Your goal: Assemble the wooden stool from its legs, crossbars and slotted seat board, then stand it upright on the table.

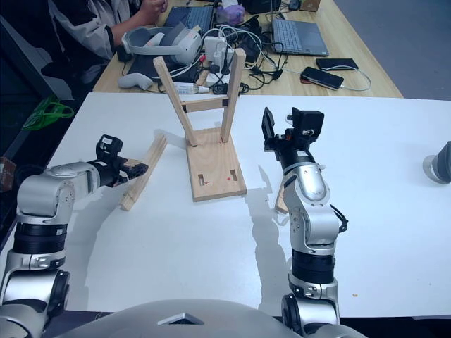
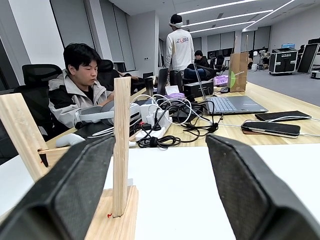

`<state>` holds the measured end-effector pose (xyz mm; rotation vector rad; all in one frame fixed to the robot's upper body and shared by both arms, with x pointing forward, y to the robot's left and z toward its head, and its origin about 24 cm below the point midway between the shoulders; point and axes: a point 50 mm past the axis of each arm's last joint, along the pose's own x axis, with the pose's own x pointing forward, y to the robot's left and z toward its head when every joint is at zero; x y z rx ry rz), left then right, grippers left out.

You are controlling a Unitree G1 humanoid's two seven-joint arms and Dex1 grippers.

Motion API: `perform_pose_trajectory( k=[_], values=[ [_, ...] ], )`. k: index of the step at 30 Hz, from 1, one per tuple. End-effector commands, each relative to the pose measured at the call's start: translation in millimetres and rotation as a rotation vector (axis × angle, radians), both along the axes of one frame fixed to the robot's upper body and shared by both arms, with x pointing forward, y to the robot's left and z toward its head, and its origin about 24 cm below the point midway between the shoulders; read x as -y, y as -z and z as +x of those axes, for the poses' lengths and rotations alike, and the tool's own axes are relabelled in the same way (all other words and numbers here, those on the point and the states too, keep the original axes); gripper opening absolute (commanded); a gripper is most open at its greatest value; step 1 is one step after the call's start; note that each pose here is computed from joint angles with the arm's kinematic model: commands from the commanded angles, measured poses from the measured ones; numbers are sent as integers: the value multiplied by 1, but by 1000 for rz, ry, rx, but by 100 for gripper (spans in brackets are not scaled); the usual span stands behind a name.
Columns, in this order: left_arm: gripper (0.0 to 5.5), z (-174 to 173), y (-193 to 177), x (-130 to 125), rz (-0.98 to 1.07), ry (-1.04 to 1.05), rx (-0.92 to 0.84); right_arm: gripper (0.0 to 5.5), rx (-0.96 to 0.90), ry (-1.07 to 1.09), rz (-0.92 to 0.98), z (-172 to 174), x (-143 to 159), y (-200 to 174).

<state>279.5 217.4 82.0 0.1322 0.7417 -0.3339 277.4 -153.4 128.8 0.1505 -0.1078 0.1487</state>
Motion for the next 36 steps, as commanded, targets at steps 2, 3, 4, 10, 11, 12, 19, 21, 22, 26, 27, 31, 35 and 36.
perform_pose_trajectory(
  k=[2,3,4,10,11,12,19,21,22,26,27,31,35,36],
  values=[
    [359,-16,16,0,29,7,-97,338,-16,4,-21,1,1,4],
    [359,-18,20,0,28,4,-110,338,-18,7,-34,1,2,6],
    [359,-20,23,0,29,-2,-120,338,-18,12,-43,3,3,7],
    [292,-24,35,-9,40,-39,-121,338,2,26,-56,10,3,8],
    [276,-23,36,-10,41,-45,-111,338,0,27,-57,11,3,9],
    [265,-21,37,-11,44,-51,-95,338,1,27,-57,14,2,8],
    [171,-9,42,-2,39,-56,-21,338,35,51,-40,28,-1,-2],
    [140,-8,44,1,44,-50,-11,338,40,55,-39,32,0,-3],
    [126,-8,44,2,50,-47,-1,338,44,57,-39,34,0,-4],
    [105,-3,37,13,82,-74,97,338,38,55,-55,40,0,-7],
    [104,0,34,16,93,-89,128,338,34,59,-53,41,1,-8],
    [104,19,-1,9,226,-183,384,338,2,54,9,44,2,-12],
    [104,38,-57,5,428,-230,736,338,-2,-15,73,54,-5,-32],
    [104,41,-70,5,468,-254,813,338,13,-45,88,55,-7,-39]
  ],
)
